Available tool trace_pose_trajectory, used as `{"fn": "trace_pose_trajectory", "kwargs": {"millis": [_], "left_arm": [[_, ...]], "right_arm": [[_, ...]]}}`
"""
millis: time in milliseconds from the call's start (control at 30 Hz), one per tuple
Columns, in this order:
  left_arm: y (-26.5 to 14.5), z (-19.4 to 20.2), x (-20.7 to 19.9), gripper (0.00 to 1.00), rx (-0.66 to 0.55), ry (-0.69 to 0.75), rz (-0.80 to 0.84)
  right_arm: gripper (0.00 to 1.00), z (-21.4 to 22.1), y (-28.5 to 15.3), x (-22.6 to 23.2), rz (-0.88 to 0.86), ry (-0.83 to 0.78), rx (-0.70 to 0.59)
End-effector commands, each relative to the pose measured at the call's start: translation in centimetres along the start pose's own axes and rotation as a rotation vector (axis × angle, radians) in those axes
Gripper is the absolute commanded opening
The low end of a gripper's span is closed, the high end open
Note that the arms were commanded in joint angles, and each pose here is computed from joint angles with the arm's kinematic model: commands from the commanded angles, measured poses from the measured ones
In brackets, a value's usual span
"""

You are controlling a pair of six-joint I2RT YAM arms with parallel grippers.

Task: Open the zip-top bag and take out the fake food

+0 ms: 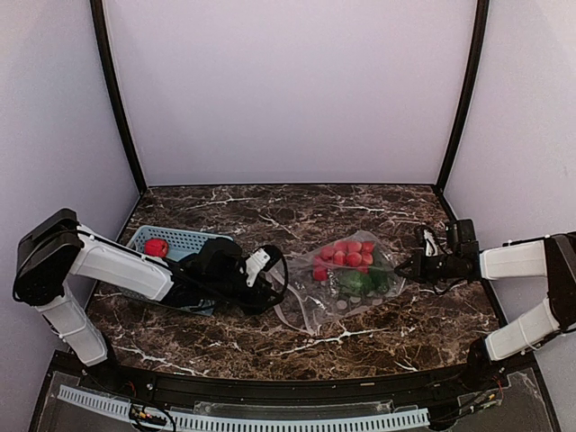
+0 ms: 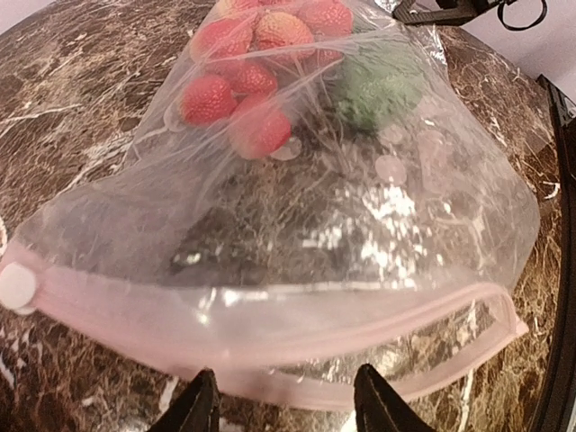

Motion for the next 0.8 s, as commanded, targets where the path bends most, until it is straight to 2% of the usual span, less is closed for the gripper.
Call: {"fn": "trace_pose_trajectory", "kwargs": {"millis": [0, 267, 333, 433, 567, 767], "left_arm": [[1.6, -2.6, -0.7, 0.5, -0.127, 0.041, 0.061], [4.8, -3.8, -0.7, 0.51, -0.212, 0.087, 0.112], [5.5, -3.8, -0.7, 0.51, -0.212, 0.097, 0.116], [6.4, -3.7, -0.5, 0.52, -0.208, 0.102, 0.113], [7.0, -3.5, -0.3, 0.53, -0.214, 0.103, 0.1], [7.5, -3.3, 0.1, 0.59, -0.222, 0.098, 0.083]], "right_arm": [[0.0, 1.0, -0.2, 0.3, -0.027, 0.0, 0.01], [0.01, 3.4, 0.7, 2.3, -0.096, 0.005, 0.087], [0.21, 3.4, 0.5, 2.4, -0.085, -0.002, 0.09], [0.38, 2.2, -0.3, 2.8, -0.044, -0.035, 0.048], [0.51, 0.0, -1.1, 2.6, 0.007, -0.055, -0.008], [0.54, -2.6, 0.1, 1.4, 0.049, -0.068, -0.027]]}}
Point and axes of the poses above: each gripper's point midway between its finger pads, its own y axis out along the fingers, its own x axis along the line the jaws close on, z = x × y, the point moved 9 cm from there along -y, back along the fingers
